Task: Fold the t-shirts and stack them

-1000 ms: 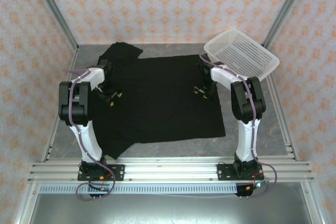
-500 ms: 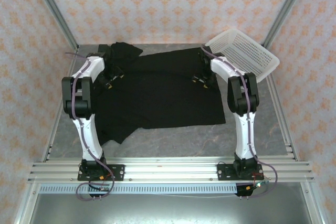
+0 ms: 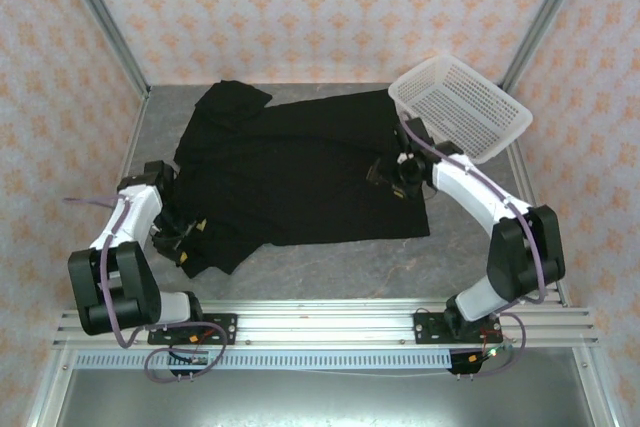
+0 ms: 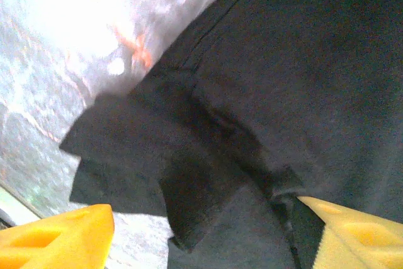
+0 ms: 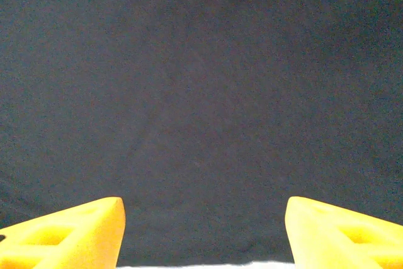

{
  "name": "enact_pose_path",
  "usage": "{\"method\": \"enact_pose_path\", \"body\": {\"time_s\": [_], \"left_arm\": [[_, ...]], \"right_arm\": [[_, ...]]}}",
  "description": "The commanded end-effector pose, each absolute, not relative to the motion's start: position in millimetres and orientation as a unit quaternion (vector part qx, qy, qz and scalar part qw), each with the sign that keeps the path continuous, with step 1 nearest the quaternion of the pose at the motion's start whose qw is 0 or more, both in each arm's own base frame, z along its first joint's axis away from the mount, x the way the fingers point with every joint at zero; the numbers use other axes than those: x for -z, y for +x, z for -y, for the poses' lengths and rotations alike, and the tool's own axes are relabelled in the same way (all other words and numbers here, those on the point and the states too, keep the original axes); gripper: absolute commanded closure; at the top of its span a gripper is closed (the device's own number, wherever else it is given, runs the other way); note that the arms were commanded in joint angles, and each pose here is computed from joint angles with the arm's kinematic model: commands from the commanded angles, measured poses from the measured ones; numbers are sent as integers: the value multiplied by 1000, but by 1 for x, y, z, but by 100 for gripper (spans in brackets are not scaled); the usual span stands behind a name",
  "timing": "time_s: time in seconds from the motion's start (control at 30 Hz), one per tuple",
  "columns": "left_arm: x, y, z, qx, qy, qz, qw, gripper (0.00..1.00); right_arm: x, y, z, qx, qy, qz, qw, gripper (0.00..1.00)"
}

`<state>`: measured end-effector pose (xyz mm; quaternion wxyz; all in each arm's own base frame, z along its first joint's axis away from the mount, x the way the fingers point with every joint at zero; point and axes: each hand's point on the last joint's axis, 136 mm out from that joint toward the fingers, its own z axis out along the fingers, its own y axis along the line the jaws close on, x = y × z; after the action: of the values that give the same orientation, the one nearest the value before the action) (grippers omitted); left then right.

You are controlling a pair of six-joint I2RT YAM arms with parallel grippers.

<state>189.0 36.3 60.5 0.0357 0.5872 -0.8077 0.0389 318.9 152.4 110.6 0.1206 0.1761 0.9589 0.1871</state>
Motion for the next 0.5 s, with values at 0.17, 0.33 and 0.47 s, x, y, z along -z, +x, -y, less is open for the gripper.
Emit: {"method": "enact_pose_path", "body": {"time_s": [0.17, 0.33, 0.47], "left_arm": [[-57, 166, -21, -50, 672, 736, 64, 20], [-47, 166, -18, -57, 702, 707, 62, 20], [-39, 176, -20, -74, 735, 673, 36, 27]], "right_arm": [[-97, 292, -145, -185, 179, -961, 98, 32], [-95, 297, -149, -190, 180, -960, 95, 32], [-96, 299, -151, -192, 181, -960, 96, 32]]}}
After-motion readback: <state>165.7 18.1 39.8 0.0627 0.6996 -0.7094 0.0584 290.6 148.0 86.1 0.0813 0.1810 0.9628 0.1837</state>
